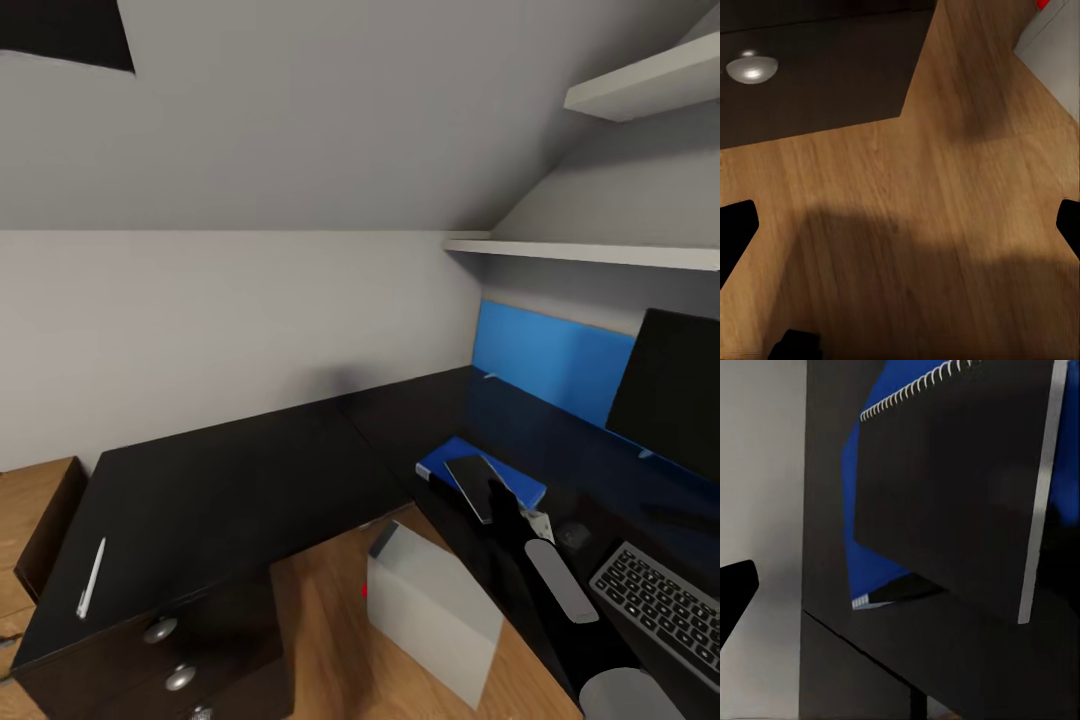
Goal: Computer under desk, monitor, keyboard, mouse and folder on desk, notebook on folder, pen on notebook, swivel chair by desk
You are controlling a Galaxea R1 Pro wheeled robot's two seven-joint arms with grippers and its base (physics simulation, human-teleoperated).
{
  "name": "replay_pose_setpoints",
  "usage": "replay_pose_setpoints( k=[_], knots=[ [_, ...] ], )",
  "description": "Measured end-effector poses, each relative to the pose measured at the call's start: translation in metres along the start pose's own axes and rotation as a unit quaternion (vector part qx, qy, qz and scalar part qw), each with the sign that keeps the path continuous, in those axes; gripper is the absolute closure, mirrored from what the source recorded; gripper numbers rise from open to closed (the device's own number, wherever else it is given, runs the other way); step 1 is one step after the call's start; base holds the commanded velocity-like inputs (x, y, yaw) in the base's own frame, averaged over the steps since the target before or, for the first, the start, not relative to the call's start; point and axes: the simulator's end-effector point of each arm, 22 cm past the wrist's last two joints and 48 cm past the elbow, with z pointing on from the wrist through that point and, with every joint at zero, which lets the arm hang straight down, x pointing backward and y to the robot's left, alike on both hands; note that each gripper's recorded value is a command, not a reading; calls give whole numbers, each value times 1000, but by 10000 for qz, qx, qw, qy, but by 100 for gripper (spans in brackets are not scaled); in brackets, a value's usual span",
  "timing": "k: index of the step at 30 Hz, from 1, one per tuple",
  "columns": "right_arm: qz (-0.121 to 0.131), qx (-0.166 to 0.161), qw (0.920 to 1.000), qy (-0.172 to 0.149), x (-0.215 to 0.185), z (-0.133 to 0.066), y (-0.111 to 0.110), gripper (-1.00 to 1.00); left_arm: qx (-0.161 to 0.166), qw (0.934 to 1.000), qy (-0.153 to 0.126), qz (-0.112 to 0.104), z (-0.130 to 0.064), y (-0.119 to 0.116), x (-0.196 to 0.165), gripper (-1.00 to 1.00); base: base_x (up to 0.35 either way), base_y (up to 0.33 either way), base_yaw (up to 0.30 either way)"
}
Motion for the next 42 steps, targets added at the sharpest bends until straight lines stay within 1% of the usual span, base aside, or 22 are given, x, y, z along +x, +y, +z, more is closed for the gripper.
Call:
replay_pose_setpoints(
  k=[8, 11, 12, 15, 18, 22, 23, 26, 30, 31, 36, 37, 38, 39, 41, 42],
  knots=[
    [-11, -16, 10000, 15, 2, 0, 1, -100, -3, 10000, 7, 4, 0, 0, 0, -100, -264, 0, 0],
    [-74, -42, 9999, 71, 8, -1, 3, -100, -5, 10000, 6, 4, 0, 0, 0, -100, -120, 0, 0],
    [-209, -96, 9996, 188, 21, -2, 7, -100, -21, 10000, 9, 8, 0, 2, 1, -100, -45, 0, 0],
    [-322, -197, 9989, 281, 32, -5, 15, -100, -51, 10000, 15, 19, 1, 5, 2, -100, -27, 0, 0],
    [-462, -434, 9971, 421, 49, -11, 35, -100, -79, 10000, 20, 28, 2, 7, 2, -100, -10, 0, 0],
    [-611, -615, 9946, 569, 66, -17, 49, -100, -87, 10000, 21, 31, 2, 8, 3, -100, -4, 0, 0],
    [-686, -683, 9932, 641, 75, -20, 54, -100, -88, 10000, 21, 31, 2, 8, 2, -100, -2, 0, 0],
    [-791, -759, 9912, 740, 88, -24, 59, -100, -94, 9999, 23, 30, 2, 9, 3, -100, -1, 0, 0],
    [-1070, -839, 9867, 895, 108, -30, 62, -100, -97, 9999, 22, 31, 2, 9, 2, -100, 0, 0, 0],
    [-1236, -874, 9839, 954, 118, -33, 61, -100, -99, 9999, 24, 30, 2, 9, 3, -100, 0, 0, 0],
    [-1644, -948, 9760, 1072, 141, -39, 61, -100, -109, 9999, 31, 35, 2, 10, 3, -100, 0, 0, 42],
    [-1737, -937, 9740, 1114, 151, -42, 61, -100, -128, 9999, 35, 41, 3, 12, 4, -100, 0, 0, 123],
    [-1774, -920, 9733, 1134, 156, -43, 61, -100, -140, 9999, 39, 45, 3, 13, 4, -100, 0, 0, 224],
    [-1924, -758, 9711, 1190, 178, -47, 54, -100, -155, 9999, 51, 42, 3, 12, 6, -100, 0, 0, 234],
    [-2022, -692, 9697, 1187, 184, -47, 50, -100, -148, 9999, 55, 33, 3, 10, 7, -100, 0, 0, 248],
    [-2139, -652, 9676, 1169, 188, -47, 47, -100, -151, 9999, 63, 29, 4, 9, 8, -100, 0, 0, 258]
  ],
)
